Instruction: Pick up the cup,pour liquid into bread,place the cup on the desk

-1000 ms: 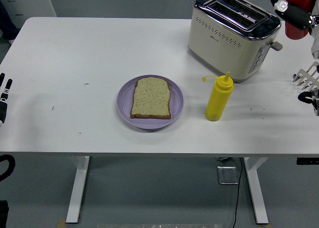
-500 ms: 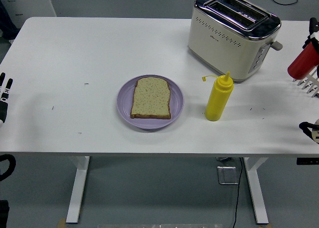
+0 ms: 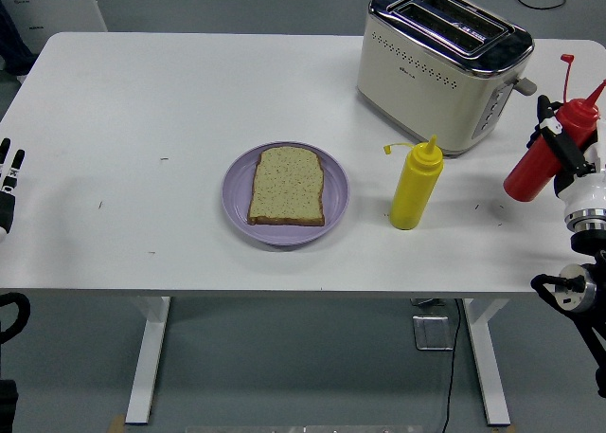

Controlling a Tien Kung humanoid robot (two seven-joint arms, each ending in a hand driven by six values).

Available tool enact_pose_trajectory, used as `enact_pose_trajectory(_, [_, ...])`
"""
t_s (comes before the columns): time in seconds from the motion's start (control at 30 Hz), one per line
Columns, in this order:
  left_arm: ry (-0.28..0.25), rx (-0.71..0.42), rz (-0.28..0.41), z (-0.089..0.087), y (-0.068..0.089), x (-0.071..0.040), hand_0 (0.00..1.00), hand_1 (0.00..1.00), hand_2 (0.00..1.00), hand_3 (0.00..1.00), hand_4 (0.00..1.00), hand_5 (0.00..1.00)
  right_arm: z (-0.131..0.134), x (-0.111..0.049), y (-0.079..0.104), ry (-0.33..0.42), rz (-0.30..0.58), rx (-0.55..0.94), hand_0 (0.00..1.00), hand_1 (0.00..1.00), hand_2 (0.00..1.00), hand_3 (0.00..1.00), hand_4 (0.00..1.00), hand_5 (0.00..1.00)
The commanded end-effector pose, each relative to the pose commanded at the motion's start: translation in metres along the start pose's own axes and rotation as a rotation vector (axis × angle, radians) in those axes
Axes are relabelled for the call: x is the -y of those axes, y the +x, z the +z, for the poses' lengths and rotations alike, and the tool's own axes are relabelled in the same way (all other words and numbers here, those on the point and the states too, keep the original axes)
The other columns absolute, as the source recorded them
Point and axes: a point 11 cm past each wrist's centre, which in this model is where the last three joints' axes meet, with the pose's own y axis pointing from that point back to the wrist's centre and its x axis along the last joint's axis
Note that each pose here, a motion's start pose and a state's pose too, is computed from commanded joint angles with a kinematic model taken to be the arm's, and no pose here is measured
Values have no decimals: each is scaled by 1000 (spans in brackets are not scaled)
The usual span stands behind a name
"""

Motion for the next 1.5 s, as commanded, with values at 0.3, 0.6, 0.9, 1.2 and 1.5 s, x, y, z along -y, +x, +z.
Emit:
enact_pose_trajectory(0.3, [2,1,-1,-1,0,0,812,803,844,754,627,998,12,-11,-15,19,-49,-108,146,183,279,352,662,203])
enact_pose_trajectory(0.6, [6,3,-1,-2,0,-1,812,804,844,753,623,998,25,-17,-19,4,-51,-116,172,198,304,365,662,215])
enact_pose_trajectory(0.9, [9,4,1,-3,1,-1,812,803,843,752,621,998,32,-19,-13,-17,-25,-110,245,257,356,395,669,238])
enact_pose_trajectory(1.2, [4,2,1,-2,0,0,811,803,842,750,621,998,32,-16,-14,-15,-16,-96,249,262,359,397,676,252])
enact_pose_trajectory(1.5, [2,0,1,-1,0,0,811,803,841,750,621,998,37,-16,-20,-23,-24,-99,255,286,368,398,691,270])
